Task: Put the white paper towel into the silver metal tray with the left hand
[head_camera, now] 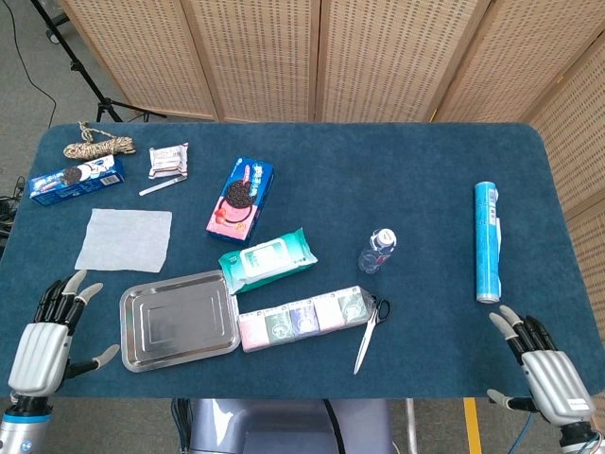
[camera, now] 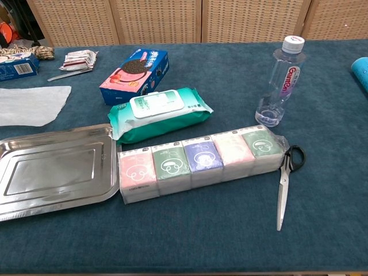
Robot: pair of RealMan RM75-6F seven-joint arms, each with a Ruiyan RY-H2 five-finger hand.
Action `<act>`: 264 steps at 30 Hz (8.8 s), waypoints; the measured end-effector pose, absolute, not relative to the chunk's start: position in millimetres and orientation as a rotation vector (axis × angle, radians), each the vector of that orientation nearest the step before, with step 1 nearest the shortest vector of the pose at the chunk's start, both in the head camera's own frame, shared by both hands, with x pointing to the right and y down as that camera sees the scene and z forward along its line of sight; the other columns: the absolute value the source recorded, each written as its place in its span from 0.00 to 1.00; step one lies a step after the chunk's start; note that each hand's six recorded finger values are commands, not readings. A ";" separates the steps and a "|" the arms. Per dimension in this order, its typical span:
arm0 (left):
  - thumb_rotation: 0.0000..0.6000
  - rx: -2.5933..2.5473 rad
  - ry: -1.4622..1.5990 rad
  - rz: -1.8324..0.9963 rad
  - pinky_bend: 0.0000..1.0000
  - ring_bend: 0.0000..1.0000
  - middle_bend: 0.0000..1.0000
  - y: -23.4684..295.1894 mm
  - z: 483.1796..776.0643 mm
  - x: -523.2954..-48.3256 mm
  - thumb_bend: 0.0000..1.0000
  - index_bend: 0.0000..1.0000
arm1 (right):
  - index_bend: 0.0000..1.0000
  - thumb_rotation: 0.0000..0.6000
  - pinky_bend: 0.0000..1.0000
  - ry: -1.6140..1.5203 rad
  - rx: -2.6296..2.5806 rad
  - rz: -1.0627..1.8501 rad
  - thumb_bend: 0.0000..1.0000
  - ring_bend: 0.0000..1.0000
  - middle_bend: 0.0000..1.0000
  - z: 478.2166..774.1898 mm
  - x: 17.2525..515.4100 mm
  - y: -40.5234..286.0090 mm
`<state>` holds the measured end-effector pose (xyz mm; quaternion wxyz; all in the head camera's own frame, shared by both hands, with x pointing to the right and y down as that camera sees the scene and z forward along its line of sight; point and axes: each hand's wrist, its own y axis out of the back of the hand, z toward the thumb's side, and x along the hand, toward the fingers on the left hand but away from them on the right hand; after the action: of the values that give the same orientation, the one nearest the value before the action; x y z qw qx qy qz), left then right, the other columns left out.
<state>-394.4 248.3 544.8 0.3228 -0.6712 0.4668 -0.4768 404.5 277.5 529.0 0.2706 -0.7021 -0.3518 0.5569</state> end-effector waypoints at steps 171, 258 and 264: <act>0.98 -1.525 0.819 -1.619 0.00 0.00 0.00 136.9 731.8 -443.4 0.51 0.71 | 0.00 1.00 0.00 -1.031 -1.866 1.460 0.00 0.00 0.00 514.7 413.8 274.0; 0.92 -1.709 0.543 -1.889 0.00 0.00 0.00 209.1 624.7 -267.6 0.21 0.73 | 0.00 1.00 0.00 -1.077 -1.842 1.433 0.00 0.00 0.00 495.9 428.3 283.4; 0.92 -1.732 0.506 -1.877 0.00 0.00 0.00 213.4 626.8 -267.1 0.18 0.69 | 0.00 1.00 0.00 -1.083 -1.840 1.426 0.00 0.00 0.00 494.7 428.6 283.2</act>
<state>-267.1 213.4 626.8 0.2659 -0.6413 0.1874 -0.6949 428.6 283.2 494.7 0.2831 -0.6875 -0.4045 0.5326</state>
